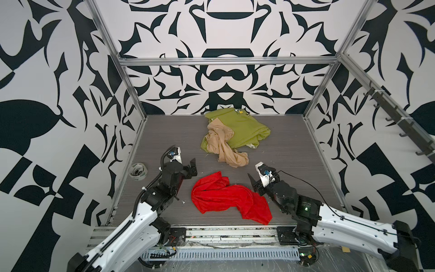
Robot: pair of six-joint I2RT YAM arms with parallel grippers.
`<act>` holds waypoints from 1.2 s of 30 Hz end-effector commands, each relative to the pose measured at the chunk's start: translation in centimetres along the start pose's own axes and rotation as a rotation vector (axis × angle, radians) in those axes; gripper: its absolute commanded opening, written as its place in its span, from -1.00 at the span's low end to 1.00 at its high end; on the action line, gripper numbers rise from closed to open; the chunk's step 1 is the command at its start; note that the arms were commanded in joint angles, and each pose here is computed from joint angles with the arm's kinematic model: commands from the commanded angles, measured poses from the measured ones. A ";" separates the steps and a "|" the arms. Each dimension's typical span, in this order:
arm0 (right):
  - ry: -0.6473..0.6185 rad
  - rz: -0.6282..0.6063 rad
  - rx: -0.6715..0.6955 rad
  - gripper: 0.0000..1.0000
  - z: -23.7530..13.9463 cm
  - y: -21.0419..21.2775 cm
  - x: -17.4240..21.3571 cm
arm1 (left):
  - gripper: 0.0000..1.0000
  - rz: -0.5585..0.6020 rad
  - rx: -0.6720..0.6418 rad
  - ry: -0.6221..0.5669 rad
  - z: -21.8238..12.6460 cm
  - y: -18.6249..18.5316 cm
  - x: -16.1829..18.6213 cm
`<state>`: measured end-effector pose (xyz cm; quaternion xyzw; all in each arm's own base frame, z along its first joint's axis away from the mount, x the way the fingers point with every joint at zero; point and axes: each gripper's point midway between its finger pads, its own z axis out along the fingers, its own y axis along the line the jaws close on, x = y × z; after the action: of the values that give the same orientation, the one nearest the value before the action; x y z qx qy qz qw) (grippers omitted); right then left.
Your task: Pick out a specific cloth from the pile
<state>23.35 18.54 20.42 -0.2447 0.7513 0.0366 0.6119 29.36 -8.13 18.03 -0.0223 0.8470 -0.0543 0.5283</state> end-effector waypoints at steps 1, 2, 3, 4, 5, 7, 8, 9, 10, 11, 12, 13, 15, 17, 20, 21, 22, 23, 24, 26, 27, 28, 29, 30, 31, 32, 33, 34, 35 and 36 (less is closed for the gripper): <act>0.036 -0.106 0.214 0.77 1.3 -5.0 1.5 | 0.98 0.127 -0.059 -0.029 3.2 3.4 -0.7; 0.052 -0.088 0.260 0.80 1.8 -6.3 2.7 | 1.00 0.147 -0.074 -0.033 4.1 4.0 -0.6; 0.055 -0.066 0.297 0.80 2.2 -7.6 3.8 | 0.99 0.172 -0.094 -0.022 5.2 4.5 -0.1; 0.059 -0.046 0.331 0.80 2.6 -8.7 4.9 | 0.99 0.178 -0.108 -0.010 5.9 4.9 0.2; 0.061 -0.018 0.368 0.80 3.0 -10.0 6.1 | 0.99 0.186 -0.109 0.008 6.8 5.0 0.5; 0.091 0.024 0.429 0.80 3.7 -12.1 8.2 | 0.99 0.191 -0.105 0.038 8.5 5.1 1.3; 0.102 0.031 0.451 0.80 4.0 -12.8 8.9 | 0.99 0.199 -0.090 0.048 9.0 5.0 1.6; 0.112 0.036 0.463 0.80 4.4 -13.2 9.7 | 0.99 0.210 -0.080 0.063 9.8 4.9 2.3; 0.120 0.035 0.463 0.80 4.8 -13.5 10.3 | 0.99 0.212 -0.074 0.067 10.2 4.9 2.6; 0.126 0.039 0.475 0.81 5.1 -13.9 10.8 | 0.99 0.214 -0.064 0.063 10.7 4.8 2.9; 0.116 0.044 0.479 0.81 5.4 -14.1 10.9 | 0.99 0.205 -0.066 0.060 11.0 5.0 3.3; 0.119 0.039 0.480 0.81 5.7 -14.1 11.0 | 0.99 0.188 -0.056 0.040 11.1 4.9 3.3; 0.121 0.045 0.486 0.81 6.6 -14.6 11.0 | 0.99 0.195 0.000 0.003 11.3 4.1 2.8; 0.110 0.047 0.484 0.82 7.4 -15.0 11.0 | 0.99 0.225 0.002 -0.013 11.7 4.1 2.6; 0.096 0.116 0.473 0.80 8.9 -16.0 11.6 | 0.99 0.196 -0.033 -0.073 11.7 5.6 2.0; 0.117 0.145 0.486 0.79 9.2 -16.7 12.4 | 0.99 0.163 -0.046 -0.074 11.9 6.4 2.3; 0.102 0.180 0.494 0.78 9.0 -17.2 12.9 | 0.99 0.142 -0.057 -0.083 11.9 7.0 2.3; 0.100 0.226 0.494 0.78 8.8 -17.8 13.7 | 0.99 0.128 -0.066 -0.085 12.0 7.4 2.5; 0.098 0.248 0.484 0.77 8.8 -18.0 14.2 | 0.99 0.122 -0.074 -0.089 12.1 7.6 2.6; 0.074 0.233 0.462 0.78 9.1 -17.7 14.1 | 0.99 0.116 -0.090 -0.101 12.0 7.9 2.8; 0.081 0.234 0.460 0.78 9.1 -17.6 14.2 | 0.99 0.109 -0.096 -0.105 12.0 8.0 2.9; 0.097 0.241 0.458 0.78 9.2 -17.6 14.3 | 0.99 0.103 -0.107 -0.105 12.0 8.2 3.2; 0.116 0.245 0.455 0.77 9.5 -17.7 14.4 | 0.99 0.100 -0.119 -0.108 12.2 8.5 3.3; 0.128 0.250 0.445 0.75 9.9 -17.9 14.4 | 0.99 0.104 -0.122 -0.119 12.4 8.5 3.1; 0.139 0.255 0.430 0.79 10.3 -18.0 14.5 | 0.99 0.107 -0.119 -0.114 12.5 8.5 3.2; 0.169 0.269 0.420 0.99 10.5 -18.2 14.8 | 0.99 0.107 -0.112 -0.106 12.5 8.3 3.3; 0.183 0.290 0.392 0.99 10.7 -18.1 15.0 | 0.99 0.108 -0.112 -0.108 12.5 8.4 3.3; 0.182 0.309 0.380 0.99 10.9 -18.3 15.1 | 0.99 0.108 -0.115 -0.111 12.6 8.4 3.2; 0.186 0.320 0.384 0.99 11.0 -18.5 15.2 | 0.99 0.108 -0.115 -0.113 12.6 8.4 3.2; 0.193 0.322 0.386 1.00 10.9 -18.6 15.3 | 0.99 0.109 -0.114 -0.112 12.6 8.4 3.2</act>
<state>38.27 0.74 7.25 -0.0097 0.8273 -0.0653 0.5579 38.88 -1.07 7.56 -0.0024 0.8332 0.0247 0.5524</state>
